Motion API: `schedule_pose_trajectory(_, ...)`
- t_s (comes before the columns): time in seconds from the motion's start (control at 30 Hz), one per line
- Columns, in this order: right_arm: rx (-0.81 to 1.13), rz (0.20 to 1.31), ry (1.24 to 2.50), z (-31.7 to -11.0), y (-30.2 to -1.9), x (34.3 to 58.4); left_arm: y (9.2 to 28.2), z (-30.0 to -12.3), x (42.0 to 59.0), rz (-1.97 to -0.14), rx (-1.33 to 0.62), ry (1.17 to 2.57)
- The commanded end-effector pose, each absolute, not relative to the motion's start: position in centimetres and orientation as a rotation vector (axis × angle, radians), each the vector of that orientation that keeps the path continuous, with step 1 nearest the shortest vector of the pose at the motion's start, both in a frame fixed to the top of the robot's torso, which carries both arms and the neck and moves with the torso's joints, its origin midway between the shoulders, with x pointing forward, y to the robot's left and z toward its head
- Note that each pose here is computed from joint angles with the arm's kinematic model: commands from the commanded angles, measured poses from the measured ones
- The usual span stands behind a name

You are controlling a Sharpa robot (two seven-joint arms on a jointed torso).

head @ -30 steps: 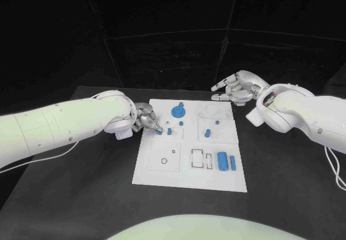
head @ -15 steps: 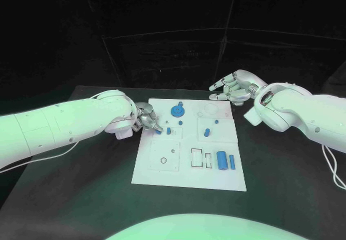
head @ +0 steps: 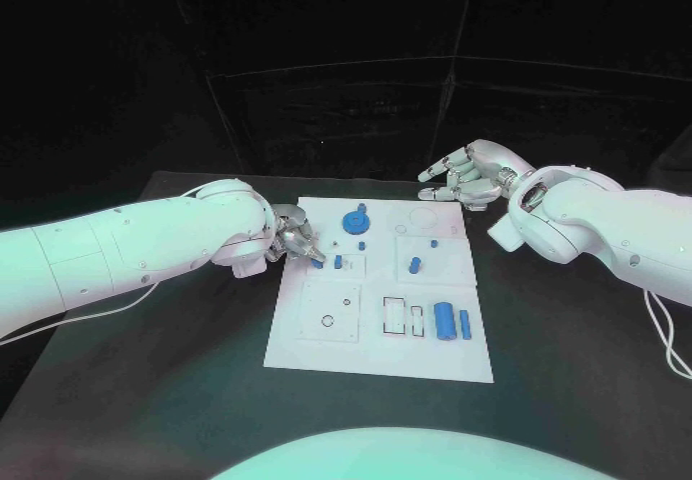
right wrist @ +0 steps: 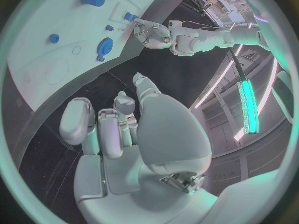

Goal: Assemble the parts on the task board

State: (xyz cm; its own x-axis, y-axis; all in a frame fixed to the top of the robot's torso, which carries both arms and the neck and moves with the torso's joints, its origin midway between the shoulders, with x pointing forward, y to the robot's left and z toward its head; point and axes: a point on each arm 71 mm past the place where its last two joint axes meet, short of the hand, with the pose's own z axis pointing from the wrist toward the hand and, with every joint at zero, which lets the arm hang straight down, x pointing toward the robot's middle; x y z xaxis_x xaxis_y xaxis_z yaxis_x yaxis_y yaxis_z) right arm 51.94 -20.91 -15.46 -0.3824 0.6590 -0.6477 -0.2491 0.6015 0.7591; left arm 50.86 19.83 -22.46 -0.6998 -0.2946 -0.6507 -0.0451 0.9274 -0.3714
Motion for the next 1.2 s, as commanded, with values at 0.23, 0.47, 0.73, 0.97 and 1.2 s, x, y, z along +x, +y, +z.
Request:
schedule_pose_trajectory(0.23,0.333,1.012,1.706,-15.35,-20.8,51.95,19.84,-22.5,50.89,-0.383,-0.23,2.321)
schedule_pose_trajectory(0.47,0.332,1.013,1.706,-15.36,-20.76,51.96,19.6,-22.54,50.83,-0.377,-0.224,2.329)
schedule_pose_trajectory(0.73,0.331,1.014,1.709,-15.38,-20.7,51.96,19.3,-22.71,50.67,-0.364,-0.2,2.363)
schedule_pose_trajectory(0.97,0.329,1.016,1.71,-15.37,-20.65,51.94,19.12,-22.83,50.57,-0.355,-0.186,2.382)
schedule_pose_trajectory(1.2,0.329,1.017,1.71,-15.36,-20.64,51.93,19.03,-22.87,50.59,-0.349,-0.186,2.384)
